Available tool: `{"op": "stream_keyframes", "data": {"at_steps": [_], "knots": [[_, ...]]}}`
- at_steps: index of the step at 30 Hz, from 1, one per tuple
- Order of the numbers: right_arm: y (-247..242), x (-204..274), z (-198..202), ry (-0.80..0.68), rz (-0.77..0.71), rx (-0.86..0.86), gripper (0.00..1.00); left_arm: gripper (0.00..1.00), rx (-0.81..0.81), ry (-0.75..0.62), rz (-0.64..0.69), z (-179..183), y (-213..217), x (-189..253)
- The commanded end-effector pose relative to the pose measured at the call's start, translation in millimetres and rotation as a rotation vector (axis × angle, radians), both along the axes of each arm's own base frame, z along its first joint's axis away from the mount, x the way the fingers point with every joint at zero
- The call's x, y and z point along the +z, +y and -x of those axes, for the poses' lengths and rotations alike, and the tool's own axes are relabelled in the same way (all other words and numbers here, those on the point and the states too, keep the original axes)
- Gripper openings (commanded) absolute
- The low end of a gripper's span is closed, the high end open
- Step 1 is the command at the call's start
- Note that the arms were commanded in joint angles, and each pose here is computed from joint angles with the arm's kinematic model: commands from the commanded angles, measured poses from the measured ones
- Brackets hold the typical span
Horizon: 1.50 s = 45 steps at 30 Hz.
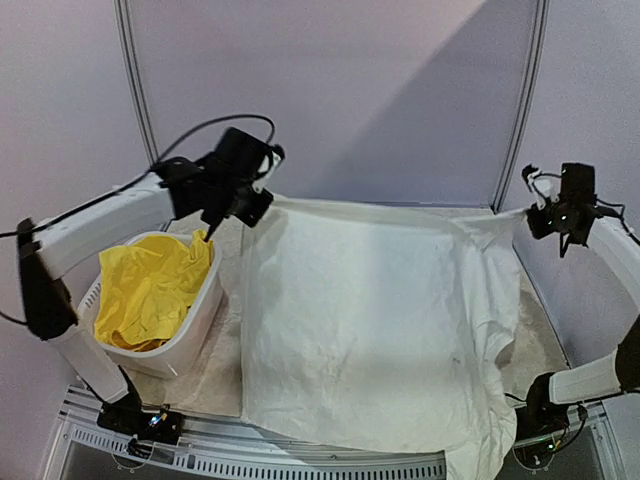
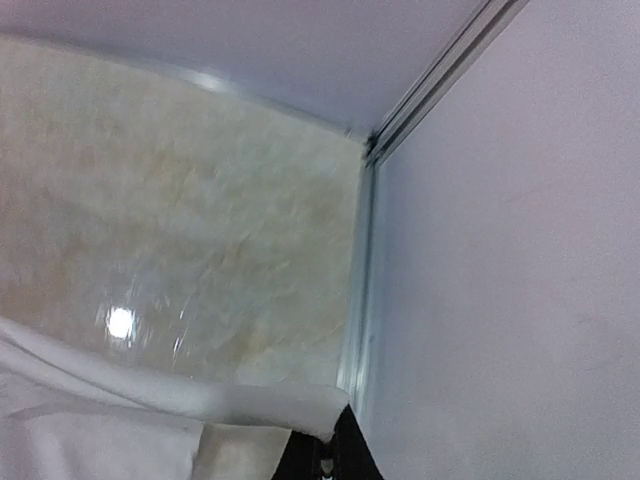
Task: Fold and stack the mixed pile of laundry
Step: Flatten out the flattened T-shirt at the center of the board.
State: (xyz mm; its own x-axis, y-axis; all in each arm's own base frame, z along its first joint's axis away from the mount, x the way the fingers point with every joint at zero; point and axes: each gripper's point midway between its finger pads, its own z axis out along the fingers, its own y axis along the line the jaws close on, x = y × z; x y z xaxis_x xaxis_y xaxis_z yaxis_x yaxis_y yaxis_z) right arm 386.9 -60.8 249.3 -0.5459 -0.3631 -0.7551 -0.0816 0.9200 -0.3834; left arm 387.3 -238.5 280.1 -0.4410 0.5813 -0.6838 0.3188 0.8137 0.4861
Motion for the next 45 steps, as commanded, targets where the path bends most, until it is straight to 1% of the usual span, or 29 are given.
{"op": "stream_keyframes", "data": {"at_steps": [1,3,5,8,13,15,17,20,23,26,29,30,31,33,35,37,38,39,40,41,42,45], "knots": [[-12.8,-59.4,-38.7,0.069,0.030,-0.015,0.00,0.00,0.045,0.301,-0.038,-20.4,-4.2,-120.9],[-17.9,-86.2,-54.5,0.137,0.025,-0.033,0.00,0.00,0.061,0.342,-0.070,-33.2,-4.5,-145.1],[-23.8,-107.8,-70.2,0.195,0.018,-0.058,0.00,0.00,0.079,0.369,-0.079,-44.6,-2.3,-158.0],[-31.4,-124.4,-90.9,0.237,0.015,-0.087,0.00,0.00,0.111,0.370,-0.064,-61.2,3.3,-161.4],[-36.7,-124.9,-132.1,0.243,0.009,-0.116,0.00,0.00,0.155,0.379,-0.054,-77.8,17.8,-163.2],[-33.3,-116.0,-156.7,0.218,0.026,-0.120,0.00,0.00,0.174,0.382,-0.054,-83.1,25.0,-164.0],[-25.5,-110.8,-177.7,0.197,0.062,-0.114,0.00,0.00,0.193,0.382,-0.051,-87.9,32.3,-163.9],[-13.1,-112.9,-208.0,0.183,0.159,-0.104,0.00,0.00,0.208,0.395,-0.025,-94.7,39.3,-165.5],[-4.0,-114.6,-231.1,0.170,0.228,-0.097,0.00,0.00,0.214,0.408,-0.014,-102.6,42.5,-168.8],[-10.3,-121.6,-244.0,0.176,0.276,-0.115,0.00,0.00,0.216,0.434,-0.024,-107.5,43.5,-174.2],[-11.1,-126.2,-247.5,0.179,0.281,-0.119,0.00,0.00,0.219,0.441,-0.013,-111.9,45.0,-175.7],[4.5,-125.2,-248.7,0.177,0.283,-0.095,0.00,0.00,0.220,0.440,-0.008,-113.1,45.2,-175.1],[6.1,-124.7,-247.5,0.180,0.282,-0.094,0.00,0.00,0.221,0.438,-0.003,-114.2,45.6,-173.5],[7.7,-115.6,-243.1,0.179,0.272,-0.094,0.00,0.00,0.218,0.430,0.007,-114.8,45.4,-165.9],[10.2,-104.0,-234.5,0.169,0.242,-0.093,0.00,0.00,0.209,0.417,0.044,-111.8,41.9,-150.0],[13.4,-59.3,-221.6,0.100,0.202,-0.092,0.00,0.00,0.194,0.379,0.095,-107.2,38.6,-123.9],[15.6,-45.0,-214.9,0.077,0.177,-0.092,0.00,0.00,0.185,0.347,0.126,-103.8,37.2,-104.7],[16.4,-12.2,-204.5,0.024,0.159,-0.092,0.00,0.00,0.174,0.318,0.156,-99.4,35.8,-87.6],[17.5,4.8,-196.9,-0.001,0.141,-0.089,0.00,0.00,0.166,0.281,0.187,-95.4,35.0,-66.6],[19.8,29.7,-187.0,-0.038,0.118,-0.081,0.00,0.00,0.150,0.229,0.226,-88.4,34.3,-36.4],[20.9,62.2,-173.5,-0.087,0.106,-0.078,0.00,0.00,0.141,0.191,0.251,-82.8,34.9,-14.0],[28.9,118.2,-142.5,-0.159,0.064,-0.044,0.00,0.00,0.110,0.095,0.295,-62.2,38.4,48.5]]}}
